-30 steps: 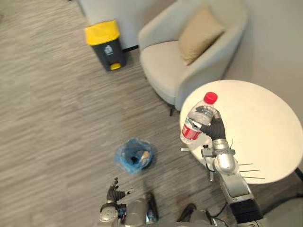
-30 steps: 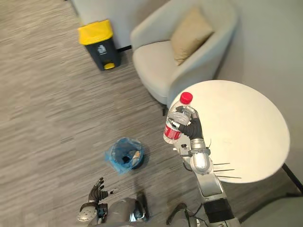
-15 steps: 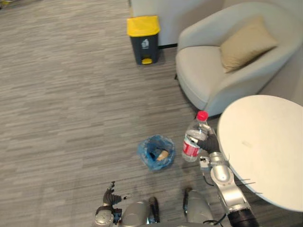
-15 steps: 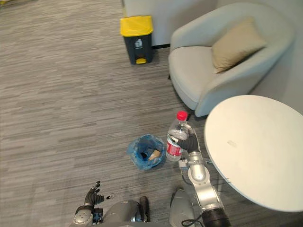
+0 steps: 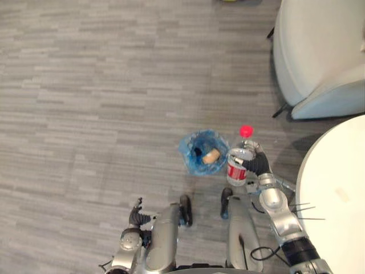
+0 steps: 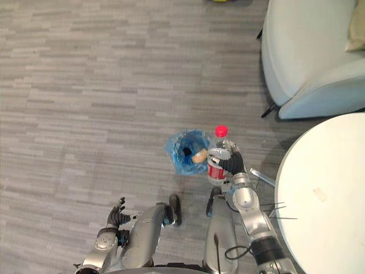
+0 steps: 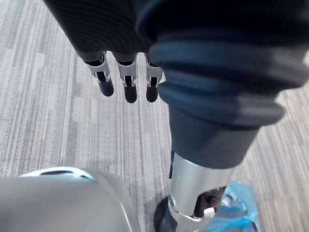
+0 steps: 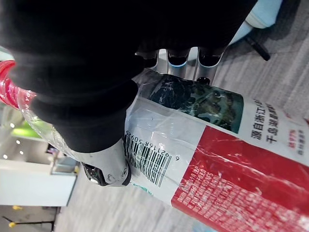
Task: Gather rubbish on tea table into small bin, then transfer packed bag to large trash can.
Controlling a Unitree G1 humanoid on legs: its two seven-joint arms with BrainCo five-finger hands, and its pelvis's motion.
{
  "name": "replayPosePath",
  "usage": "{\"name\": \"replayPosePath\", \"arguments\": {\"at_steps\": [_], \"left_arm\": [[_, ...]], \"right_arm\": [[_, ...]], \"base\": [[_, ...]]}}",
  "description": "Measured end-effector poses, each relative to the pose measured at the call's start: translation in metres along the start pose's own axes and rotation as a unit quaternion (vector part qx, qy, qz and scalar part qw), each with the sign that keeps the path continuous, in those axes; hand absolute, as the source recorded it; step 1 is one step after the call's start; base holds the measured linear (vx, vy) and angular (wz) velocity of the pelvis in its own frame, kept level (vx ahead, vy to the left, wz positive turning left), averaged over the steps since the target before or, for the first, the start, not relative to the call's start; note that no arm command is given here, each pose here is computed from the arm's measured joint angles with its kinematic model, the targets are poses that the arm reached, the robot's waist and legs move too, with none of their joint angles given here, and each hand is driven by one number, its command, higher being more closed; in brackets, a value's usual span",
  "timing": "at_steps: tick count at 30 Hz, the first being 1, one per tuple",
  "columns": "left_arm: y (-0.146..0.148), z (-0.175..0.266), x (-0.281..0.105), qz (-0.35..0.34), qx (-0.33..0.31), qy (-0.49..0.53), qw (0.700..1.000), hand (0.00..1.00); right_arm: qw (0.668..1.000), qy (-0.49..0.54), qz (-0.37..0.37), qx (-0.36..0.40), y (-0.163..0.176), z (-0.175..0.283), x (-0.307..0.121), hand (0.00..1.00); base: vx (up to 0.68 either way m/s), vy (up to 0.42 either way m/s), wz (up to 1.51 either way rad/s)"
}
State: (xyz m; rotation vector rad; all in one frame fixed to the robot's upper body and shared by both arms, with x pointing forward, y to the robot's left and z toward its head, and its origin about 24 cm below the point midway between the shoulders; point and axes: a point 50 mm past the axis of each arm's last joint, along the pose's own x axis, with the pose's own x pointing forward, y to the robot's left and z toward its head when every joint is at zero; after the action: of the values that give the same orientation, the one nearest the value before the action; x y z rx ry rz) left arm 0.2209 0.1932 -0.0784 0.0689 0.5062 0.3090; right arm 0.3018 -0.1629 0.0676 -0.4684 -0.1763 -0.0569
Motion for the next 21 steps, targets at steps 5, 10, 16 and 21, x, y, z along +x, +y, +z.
{"name": "replayPosePath", "arguments": {"at_steps": [5, 10, 16, 21], "left_arm": [[-0.005, 0.09, 0.024, 0.022, -0.093, -0.129, 0.987, 0.0], [0.006, 0.132, 0.022, 0.04, -0.156, -0.202, 0.966, 0.0], [0.018, 0.151, 0.015, 0.05, -0.202, -0.246, 0.947, 0.0], [0.018, 0.154, 0.013, 0.048, -0.205, -0.257, 0.943, 0.0]], "right_arm": [[0.994, -0.1, -0.054, 0.002, -0.007, 0.066, 0.046, 1.0], [0.983, -0.157, -0.096, -0.004, -0.02, 0.108, 0.067, 1.0], [0.958, -0.238, -0.152, -0.041, -0.049, 0.157, 0.082, 1.0], [0.944, -0.279, -0.161, -0.068, -0.058, 0.182, 0.087, 1.0]], "base": [[-0.21, -0.028, -0.01], [-0.11, 0.0, 0.05], [-0.12, 0.002, 0.1], [-0.05, 0.016, -0.03]]}}
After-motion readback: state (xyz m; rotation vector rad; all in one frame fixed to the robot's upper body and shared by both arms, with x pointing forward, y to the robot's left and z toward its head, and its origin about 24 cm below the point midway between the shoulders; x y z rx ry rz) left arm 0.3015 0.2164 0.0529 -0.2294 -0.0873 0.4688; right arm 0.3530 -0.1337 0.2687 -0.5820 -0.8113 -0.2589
